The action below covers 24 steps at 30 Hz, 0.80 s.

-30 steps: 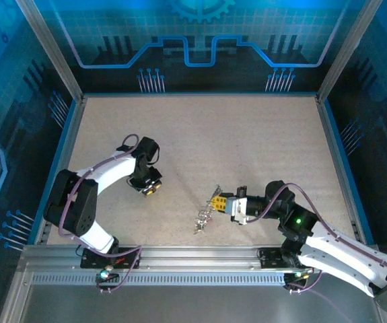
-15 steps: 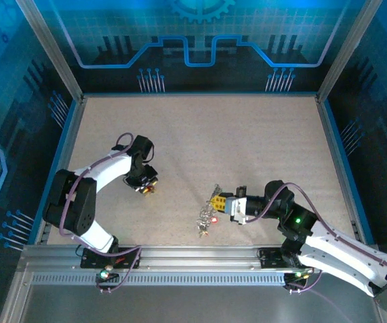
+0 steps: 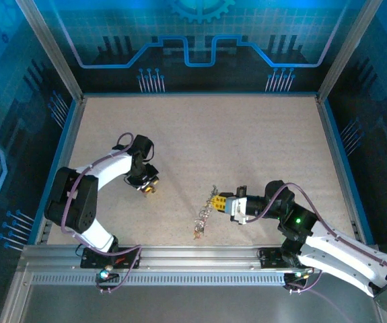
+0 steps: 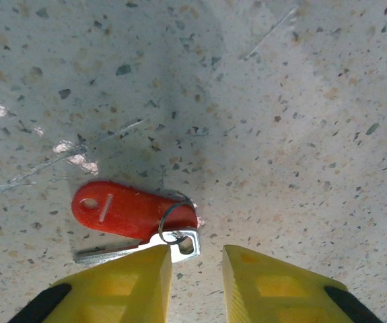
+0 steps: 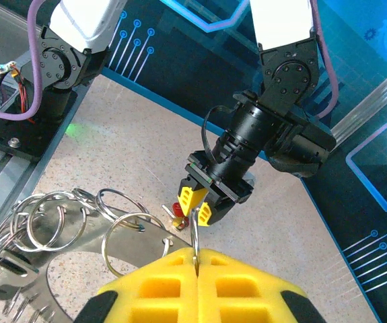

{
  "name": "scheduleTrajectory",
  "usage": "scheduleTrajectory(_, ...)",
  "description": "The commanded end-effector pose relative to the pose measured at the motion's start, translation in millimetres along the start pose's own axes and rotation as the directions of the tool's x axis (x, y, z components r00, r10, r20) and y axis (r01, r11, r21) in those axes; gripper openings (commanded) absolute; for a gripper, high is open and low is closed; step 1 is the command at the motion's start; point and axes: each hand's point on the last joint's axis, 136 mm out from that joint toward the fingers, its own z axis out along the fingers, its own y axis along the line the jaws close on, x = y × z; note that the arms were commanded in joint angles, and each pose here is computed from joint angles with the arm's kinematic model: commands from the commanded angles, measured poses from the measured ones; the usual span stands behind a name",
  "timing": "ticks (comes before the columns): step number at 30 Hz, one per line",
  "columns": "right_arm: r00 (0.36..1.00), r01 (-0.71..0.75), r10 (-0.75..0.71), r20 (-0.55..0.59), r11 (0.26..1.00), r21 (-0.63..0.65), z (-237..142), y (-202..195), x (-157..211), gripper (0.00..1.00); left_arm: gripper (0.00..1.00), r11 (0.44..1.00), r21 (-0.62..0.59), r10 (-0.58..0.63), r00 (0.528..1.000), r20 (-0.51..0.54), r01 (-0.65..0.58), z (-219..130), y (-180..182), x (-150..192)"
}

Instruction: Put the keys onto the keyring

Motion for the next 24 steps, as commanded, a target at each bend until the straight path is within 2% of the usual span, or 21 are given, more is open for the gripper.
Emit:
scheduleTrajectory(1, 0.998, 0.03, -0.034, 0.049, 0.997, 0.069, -5, -20, -20, 0.0, 0.26, 1.0, -0.024, -0.003, 1.0, -0.028, 0.002, 6, 10, 1)
scheduleTrajectory(11, 0.999, 0.02, -0.022, 0.042, 0.998, 0.059, -3, -20, -19, 0.0, 0.31, 1.0, -0.023, -0.021, 0.999, -0.03, 0.02, 9, 21, 2)
scheduleTrajectory(16, 0.999, 0.021, -0.024, 0.04, 0.998, 0.059, -3, -21, -19, 0.0, 0.26, 0.999, -0.014, -0.036, 0.999, -0.037, 0.035, 12, 17, 2)
scheduleTrajectory(20, 0.999, 0.018, -0.02, 0.039, 0.998, 0.053, -3, -20, -19, 0.0, 0.18, 0.999, -0.014, -0.032, 0.999, -0.034, 0.032, 12, 17, 1)
scheduleTrajectory(24, 0.999, 0.019, -0.021, 0.039, 0.998, 0.052, -3, -20, -19, 0.0, 0.16, 1.0, -0.008, -0.028, 0.999, -0.033, 0.028, 13, 15, 0)
